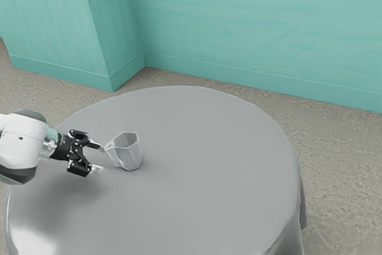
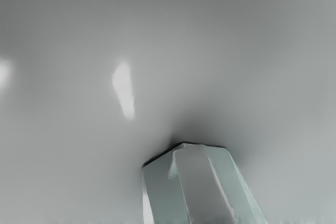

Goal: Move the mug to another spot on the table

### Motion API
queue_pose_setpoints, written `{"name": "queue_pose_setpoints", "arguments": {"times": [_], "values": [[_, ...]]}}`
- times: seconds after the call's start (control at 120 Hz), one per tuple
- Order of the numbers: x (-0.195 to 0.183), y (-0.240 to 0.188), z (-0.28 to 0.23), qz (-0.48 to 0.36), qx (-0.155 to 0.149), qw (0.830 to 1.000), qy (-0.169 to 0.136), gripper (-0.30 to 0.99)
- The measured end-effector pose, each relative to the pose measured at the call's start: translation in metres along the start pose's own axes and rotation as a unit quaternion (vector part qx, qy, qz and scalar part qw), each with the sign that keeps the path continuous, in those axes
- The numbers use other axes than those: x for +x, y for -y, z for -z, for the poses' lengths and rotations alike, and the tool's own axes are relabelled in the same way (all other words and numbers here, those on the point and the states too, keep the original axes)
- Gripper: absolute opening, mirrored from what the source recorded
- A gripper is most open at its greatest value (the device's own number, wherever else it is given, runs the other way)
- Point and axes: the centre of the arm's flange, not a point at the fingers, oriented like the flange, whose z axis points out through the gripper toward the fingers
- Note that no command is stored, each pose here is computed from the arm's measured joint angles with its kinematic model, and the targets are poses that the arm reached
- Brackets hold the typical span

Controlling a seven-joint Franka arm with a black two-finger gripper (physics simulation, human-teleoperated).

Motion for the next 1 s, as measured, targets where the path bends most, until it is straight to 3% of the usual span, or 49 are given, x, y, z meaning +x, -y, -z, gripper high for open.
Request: {"name": "queue_pose_setpoints", "arguments": {"times": [0.167,0.283,0.358,0.458,0.55,0.675,0.8,1.0], "values": [[0.02,-0.02,0.043,-0.003,-0.034,0.999,-0.016,0.68],[0.011,-0.051,0.09,-0.1,-0.029,0.993,-0.061,0.69],[-0.015,-0.087,0.115,-0.201,-0.009,0.974,-0.102,0.69],[-0.078,-0.133,0.141,-0.34,0.038,0.929,-0.144,0.69],[-0.128,-0.148,0.151,-0.427,0.096,0.882,-0.175,0.69],[-0.18,-0.147,0.148,-0.512,0.166,0.817,-0.207,0.69],[-0.232,-0.137,0.142,-0.589,0.224,0.741,-0.231,0.69],[-0.311,-0.121,0.137,-0.684,0.268,0.634,-0.242,0.69]]}}
